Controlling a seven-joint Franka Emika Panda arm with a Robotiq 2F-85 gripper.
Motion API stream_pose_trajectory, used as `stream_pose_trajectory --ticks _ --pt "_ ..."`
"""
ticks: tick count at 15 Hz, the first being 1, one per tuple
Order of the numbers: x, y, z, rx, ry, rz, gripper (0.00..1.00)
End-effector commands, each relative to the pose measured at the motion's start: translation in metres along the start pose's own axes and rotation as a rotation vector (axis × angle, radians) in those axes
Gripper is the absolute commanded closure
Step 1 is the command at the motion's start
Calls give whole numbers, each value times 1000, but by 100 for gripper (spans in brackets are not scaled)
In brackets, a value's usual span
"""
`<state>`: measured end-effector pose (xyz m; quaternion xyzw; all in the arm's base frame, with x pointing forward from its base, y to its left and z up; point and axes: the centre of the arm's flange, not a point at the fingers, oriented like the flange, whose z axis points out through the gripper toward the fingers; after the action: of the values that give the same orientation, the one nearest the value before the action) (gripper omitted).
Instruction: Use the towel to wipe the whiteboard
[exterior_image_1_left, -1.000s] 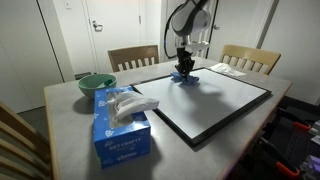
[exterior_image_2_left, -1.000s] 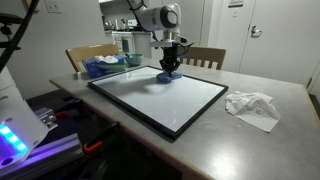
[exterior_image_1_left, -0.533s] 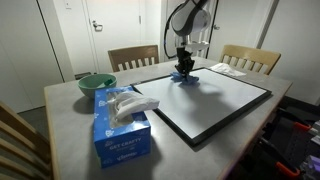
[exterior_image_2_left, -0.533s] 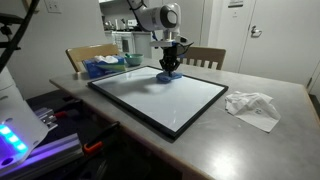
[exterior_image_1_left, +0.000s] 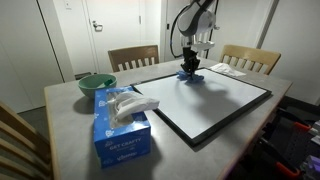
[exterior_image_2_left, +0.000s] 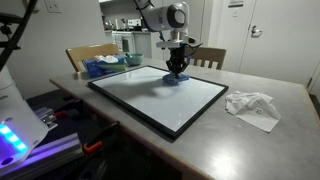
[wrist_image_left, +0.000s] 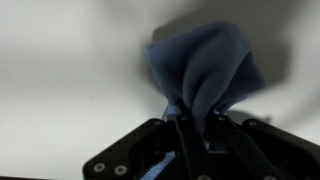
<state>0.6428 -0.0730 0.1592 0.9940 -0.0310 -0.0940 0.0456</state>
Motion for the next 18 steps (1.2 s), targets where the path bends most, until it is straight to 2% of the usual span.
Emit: stream_pose_trajectory --ticks 1,12,14,15,18 --pt "0 35 31 5 1 -24 96" --pt "8 111 46 10 -27 -17 96" --pt "8 113 40 15 -35 63 96" --pt "-1 101 11 20 -1 20 85" --pt "0 105 11 17 -6 50 85"
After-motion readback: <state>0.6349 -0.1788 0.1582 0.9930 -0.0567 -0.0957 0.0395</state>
